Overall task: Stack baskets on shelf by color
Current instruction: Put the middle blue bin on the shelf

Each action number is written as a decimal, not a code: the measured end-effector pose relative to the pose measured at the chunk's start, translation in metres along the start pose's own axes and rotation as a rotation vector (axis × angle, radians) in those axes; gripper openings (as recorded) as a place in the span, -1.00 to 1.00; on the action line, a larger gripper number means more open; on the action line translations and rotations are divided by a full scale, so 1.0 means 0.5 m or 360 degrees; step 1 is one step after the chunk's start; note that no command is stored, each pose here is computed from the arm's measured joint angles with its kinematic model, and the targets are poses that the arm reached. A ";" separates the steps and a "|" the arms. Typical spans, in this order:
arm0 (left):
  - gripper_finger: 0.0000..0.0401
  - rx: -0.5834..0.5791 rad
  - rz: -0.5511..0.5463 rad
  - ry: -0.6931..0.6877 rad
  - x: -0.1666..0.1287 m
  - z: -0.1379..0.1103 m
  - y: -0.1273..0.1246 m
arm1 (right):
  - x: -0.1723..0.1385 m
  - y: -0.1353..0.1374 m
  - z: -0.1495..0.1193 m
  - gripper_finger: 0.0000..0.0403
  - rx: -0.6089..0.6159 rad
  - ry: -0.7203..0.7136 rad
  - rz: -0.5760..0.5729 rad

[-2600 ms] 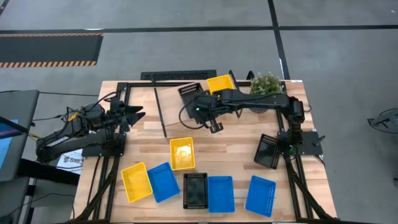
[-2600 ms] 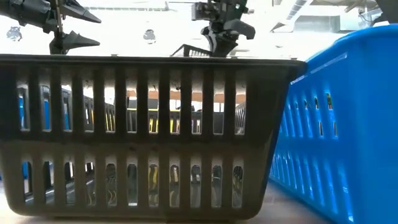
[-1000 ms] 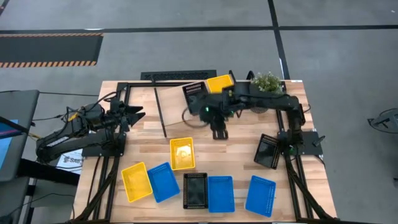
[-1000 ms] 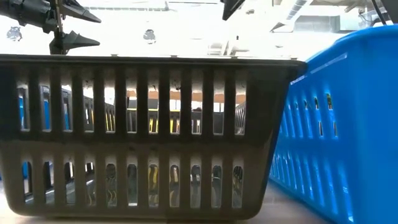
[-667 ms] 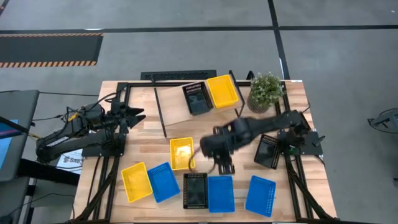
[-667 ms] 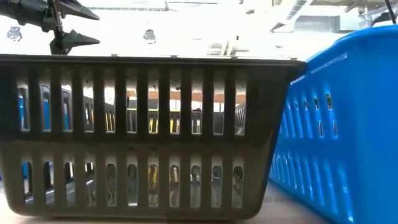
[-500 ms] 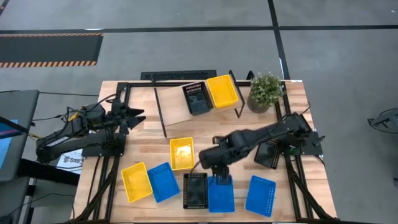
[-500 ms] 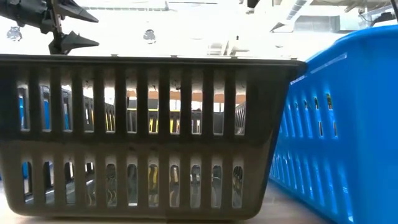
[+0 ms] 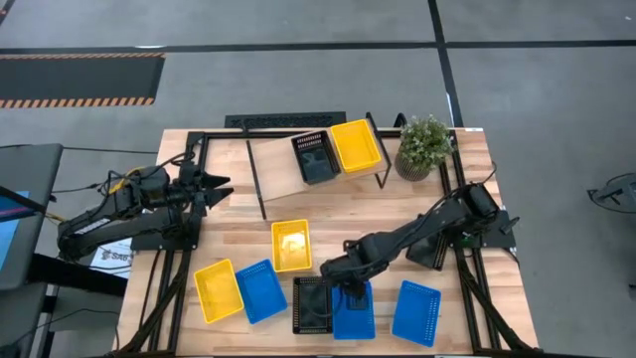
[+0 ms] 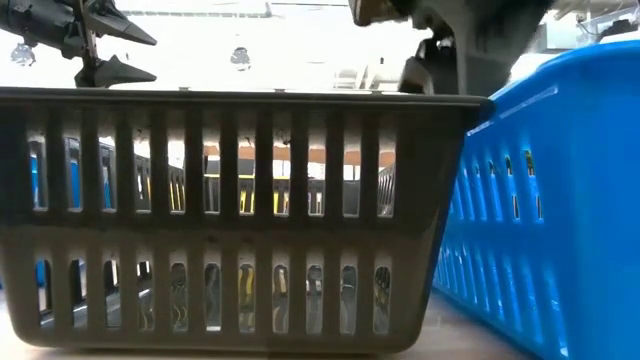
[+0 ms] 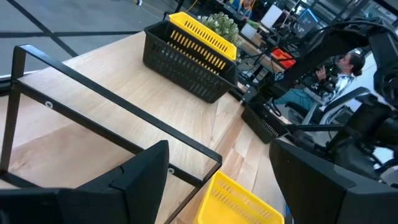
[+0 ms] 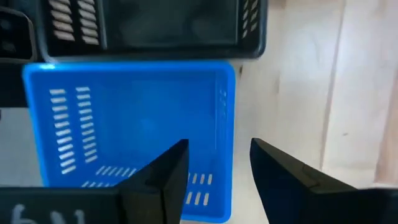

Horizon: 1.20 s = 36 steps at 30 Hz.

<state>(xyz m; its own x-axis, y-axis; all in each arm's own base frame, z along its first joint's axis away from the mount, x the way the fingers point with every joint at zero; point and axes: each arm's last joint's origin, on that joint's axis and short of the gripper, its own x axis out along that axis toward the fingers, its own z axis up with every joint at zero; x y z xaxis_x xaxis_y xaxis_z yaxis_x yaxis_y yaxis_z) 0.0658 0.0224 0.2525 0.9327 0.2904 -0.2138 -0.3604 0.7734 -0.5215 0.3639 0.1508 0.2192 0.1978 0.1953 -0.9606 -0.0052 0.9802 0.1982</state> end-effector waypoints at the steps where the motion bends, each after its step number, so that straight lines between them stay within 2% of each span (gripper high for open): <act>1: 0.32 0.0000 0.0000 0.0000 0.000 0.000 0.000 | 0.006 -0.002 -0.003 -0.04 0.0000 0.0010 -0.0002; 9: 0.32 -0.0012 0.0006 0.0002 0.000 0.000 0.000 | 0.069 -0.019 -0.027 -0.03 0.0000 -0.0016 0.0049; 13: 0.32 -0.0023 0.0011 0.0002 0.000 -0.001 0.001 | 0.089 -0.031 -0.040 -0.11 0.0015 0.0005 0.0037; 16: 0.32 -0.0032 0.0020 0.0002 0.000 -0.001 0.001 | 0.089 -0.039 -0.042 -0.34 0.0026 0.0034 0.0021; 20: 0.32 -0.0035 0.0035 -0.0008 0.000 -0.001 0.002 | 0.088 -0.048 -0.041 -0.85 0.0024 0.0058 0.0027; 21: 0.32 -0.0036 0.0040 -0.0011 0.000 0.000 0.002 | 0.088 -0.049 -0.042 -0.91 0.0020 0.0075 0.0044; 24: 0.32 -0.0036 0.0046 -0.0014 0.000 0.000 0.002 | 0.080 -0.052 -0.042 -0.91 0.0012 0.0139 0.0065; 27: 0.32 -0.0036 0.0045 -0.0015 0.000 0.000 0.002 | 0.045 -0.055 -0.034 -0.95 -0.0080 0.0224 0.0062; 30: 0.32 -0.0033 0.0045 -0.0015 0.000 0.000 0.002 | -0.019 -0.067 -0.021 -0.95 -0.0148 0.0254 0.0060; 33: 0.32 -0.0017 0.0045 -0.0014 0.000 0.000 0.002 | -0.102 -0.092 -0.009 -0.96 -0.0162 0.0181 0.0007; 36: 0.32 -0.0013 0.0045 -0.0014 0.000 0.000 0.002 | -0.190 -0.123 0.004 -0.97 -0.0176 -0.0001 -0.0059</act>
<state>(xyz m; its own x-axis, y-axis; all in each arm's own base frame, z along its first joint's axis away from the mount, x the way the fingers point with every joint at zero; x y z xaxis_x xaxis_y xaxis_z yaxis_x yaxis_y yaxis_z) 0.0654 0.0231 0.2518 0.9221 0.3170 -0.2217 -0.3868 0.7601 -0.5221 0.3476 0.0721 0.2986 0.2006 0.1590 -0.9667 -0.1060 0.9845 0.1399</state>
